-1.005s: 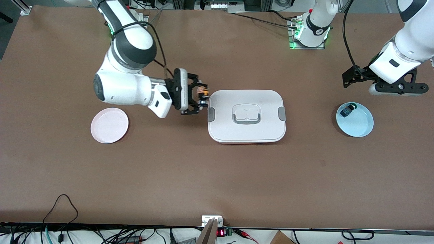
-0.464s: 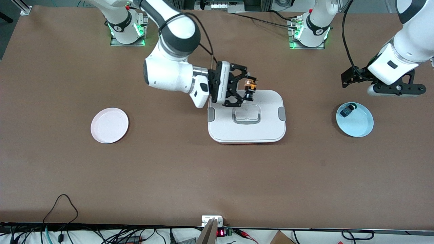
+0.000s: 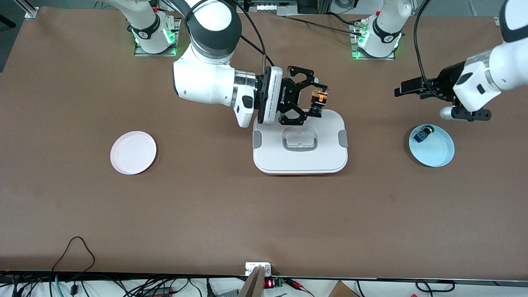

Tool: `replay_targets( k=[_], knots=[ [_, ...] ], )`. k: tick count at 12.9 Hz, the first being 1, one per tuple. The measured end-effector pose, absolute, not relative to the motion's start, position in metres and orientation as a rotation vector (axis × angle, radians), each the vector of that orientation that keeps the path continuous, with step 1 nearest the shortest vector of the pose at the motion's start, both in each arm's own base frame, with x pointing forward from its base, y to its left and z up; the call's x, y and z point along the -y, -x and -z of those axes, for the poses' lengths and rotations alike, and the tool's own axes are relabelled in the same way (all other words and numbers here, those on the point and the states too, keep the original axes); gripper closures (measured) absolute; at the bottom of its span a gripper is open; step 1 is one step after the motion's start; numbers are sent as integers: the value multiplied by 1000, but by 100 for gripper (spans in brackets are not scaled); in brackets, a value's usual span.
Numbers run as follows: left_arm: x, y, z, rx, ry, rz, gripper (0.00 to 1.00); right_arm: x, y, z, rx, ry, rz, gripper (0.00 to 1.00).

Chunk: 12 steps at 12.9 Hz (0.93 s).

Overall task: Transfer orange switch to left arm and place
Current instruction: 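Hold the switch above the box while the left gripper reaches toward it, then close the left gripper on the orange switch held by the right gripper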

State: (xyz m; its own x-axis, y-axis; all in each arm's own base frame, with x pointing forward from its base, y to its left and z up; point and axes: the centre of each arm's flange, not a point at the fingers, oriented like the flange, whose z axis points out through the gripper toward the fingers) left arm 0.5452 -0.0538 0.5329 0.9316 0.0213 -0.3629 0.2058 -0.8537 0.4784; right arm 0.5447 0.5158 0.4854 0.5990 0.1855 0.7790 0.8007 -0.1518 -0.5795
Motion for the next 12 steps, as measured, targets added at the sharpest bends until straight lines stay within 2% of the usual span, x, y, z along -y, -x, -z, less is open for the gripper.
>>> replay_targets(
  k=[2,5,9,12],
  knots=[
    [43,-555,-505,-215,-2285,617,0,-518,-544,-484,810,1664,655,27],
    [42,-570,-474,-270,-2071,699,0,-518,-545,-479,869,1646,697,27],
    [80,-575,-460,-274,-1807,700,0,-519,-552,-454,1002,1607,792,27],
    [124,-578,-443,-270,-1701,593,0,-520,-558,-449,1030,1595,826,27]
  ],
)
